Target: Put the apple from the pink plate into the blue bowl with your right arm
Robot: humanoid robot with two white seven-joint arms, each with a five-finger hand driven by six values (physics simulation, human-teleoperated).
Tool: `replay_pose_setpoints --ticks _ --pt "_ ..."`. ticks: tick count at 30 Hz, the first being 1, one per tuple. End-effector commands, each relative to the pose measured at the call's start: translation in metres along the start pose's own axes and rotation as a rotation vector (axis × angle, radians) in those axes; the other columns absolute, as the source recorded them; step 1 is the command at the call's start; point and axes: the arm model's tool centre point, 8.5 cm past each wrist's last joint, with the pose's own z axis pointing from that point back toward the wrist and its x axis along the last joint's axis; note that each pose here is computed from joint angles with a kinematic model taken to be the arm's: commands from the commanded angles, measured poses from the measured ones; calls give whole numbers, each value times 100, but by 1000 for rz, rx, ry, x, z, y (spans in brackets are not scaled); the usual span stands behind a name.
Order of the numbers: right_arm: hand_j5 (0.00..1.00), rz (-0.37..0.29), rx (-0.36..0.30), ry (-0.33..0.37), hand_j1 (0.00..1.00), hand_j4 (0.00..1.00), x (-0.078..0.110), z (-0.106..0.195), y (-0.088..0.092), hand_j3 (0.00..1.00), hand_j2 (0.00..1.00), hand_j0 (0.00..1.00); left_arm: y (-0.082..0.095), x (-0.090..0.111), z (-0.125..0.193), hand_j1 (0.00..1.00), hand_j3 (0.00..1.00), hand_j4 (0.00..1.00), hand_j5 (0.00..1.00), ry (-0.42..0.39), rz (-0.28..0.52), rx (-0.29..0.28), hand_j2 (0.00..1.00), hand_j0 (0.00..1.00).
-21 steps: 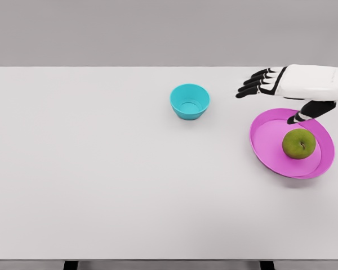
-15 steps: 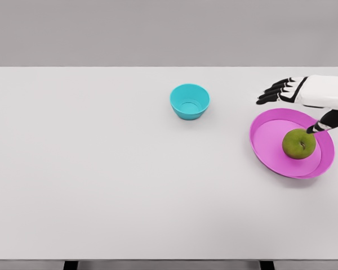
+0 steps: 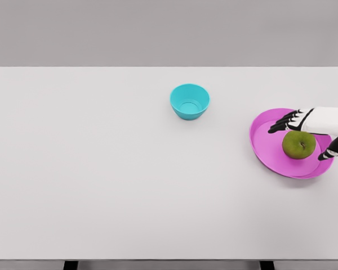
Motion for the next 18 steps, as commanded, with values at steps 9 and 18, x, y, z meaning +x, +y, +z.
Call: replay_pose_setpoints --ticks 9,18 --pt "100 -28 22 64 100 100 -32 -15 10 100 100 100 0 0 0 100 100 100 100 0 0 0 100 100" --pt "100 -40 27 82 100 100 -43 -23 17 100 100 100 0 0 0 100 100 100 100 0 0 0 100 100"
